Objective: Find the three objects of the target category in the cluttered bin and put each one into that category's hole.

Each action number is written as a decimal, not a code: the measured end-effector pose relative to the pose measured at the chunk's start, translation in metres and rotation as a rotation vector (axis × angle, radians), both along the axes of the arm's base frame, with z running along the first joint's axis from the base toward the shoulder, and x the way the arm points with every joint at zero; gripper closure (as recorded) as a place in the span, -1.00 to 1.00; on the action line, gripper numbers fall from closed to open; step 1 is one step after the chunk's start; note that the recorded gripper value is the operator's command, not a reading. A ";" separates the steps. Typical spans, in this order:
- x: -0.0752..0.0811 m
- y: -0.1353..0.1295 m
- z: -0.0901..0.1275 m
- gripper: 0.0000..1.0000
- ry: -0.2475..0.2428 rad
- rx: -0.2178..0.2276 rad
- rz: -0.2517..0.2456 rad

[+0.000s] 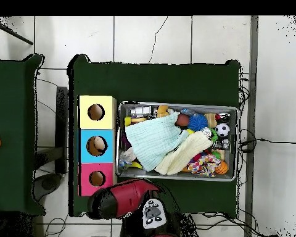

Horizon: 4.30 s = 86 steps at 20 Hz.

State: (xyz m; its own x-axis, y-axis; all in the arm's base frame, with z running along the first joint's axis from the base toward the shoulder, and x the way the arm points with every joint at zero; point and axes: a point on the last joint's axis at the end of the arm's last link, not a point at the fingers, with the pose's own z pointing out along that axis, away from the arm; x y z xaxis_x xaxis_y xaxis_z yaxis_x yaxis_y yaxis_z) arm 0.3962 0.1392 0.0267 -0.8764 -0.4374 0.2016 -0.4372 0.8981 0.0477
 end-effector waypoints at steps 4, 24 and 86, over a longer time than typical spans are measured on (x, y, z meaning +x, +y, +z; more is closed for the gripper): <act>0.000 -0.001 -0.001 -1.00 0.003 0.001 -0.003; 0.056 -0.073 0.027 -1.00 -0.008 -0.017 -0.119; 0.183 -0.073 0.012 -1.00 -0.293 0.011 0.031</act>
